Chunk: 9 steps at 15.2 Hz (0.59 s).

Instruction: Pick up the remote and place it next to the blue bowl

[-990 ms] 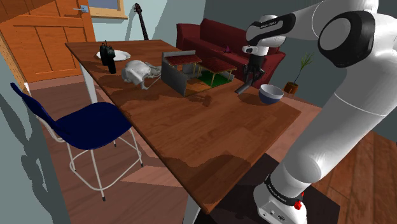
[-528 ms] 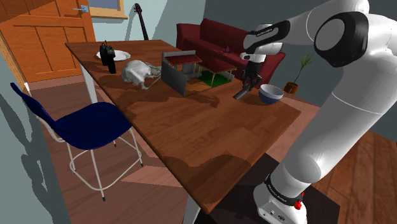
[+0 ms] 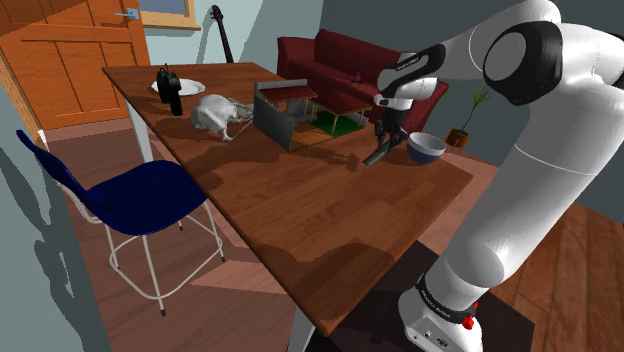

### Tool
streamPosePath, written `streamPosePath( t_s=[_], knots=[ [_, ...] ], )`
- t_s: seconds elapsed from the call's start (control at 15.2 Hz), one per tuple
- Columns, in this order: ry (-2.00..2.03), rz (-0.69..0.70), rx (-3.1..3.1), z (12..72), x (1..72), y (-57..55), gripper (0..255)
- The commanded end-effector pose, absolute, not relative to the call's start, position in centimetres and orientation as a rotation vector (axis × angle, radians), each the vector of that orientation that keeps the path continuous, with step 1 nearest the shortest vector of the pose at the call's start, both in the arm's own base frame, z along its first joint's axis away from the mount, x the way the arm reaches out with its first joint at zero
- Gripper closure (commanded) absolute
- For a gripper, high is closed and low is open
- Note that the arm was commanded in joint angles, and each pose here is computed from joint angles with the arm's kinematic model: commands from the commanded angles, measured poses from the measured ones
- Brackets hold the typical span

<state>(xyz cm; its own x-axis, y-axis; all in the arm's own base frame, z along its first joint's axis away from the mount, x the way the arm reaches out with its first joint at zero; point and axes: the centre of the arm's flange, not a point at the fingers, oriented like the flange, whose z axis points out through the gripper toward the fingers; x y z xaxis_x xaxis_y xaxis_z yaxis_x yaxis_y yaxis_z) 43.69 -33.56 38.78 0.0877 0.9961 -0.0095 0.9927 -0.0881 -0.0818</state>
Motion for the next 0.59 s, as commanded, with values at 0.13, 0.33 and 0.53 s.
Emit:
streamPosePath(
  t_s=[0.13,0.33,0.53],
  knots=[
    [-2.084,0.096,-2.277,36.6,43.8,-33.6,255],
    [-2.084,0.096,-2.277,35.0,43.8,-33.6,255],
    [-2.084,0.096,-2.277,33.4,43.8,-33.6,255]
  ],
)
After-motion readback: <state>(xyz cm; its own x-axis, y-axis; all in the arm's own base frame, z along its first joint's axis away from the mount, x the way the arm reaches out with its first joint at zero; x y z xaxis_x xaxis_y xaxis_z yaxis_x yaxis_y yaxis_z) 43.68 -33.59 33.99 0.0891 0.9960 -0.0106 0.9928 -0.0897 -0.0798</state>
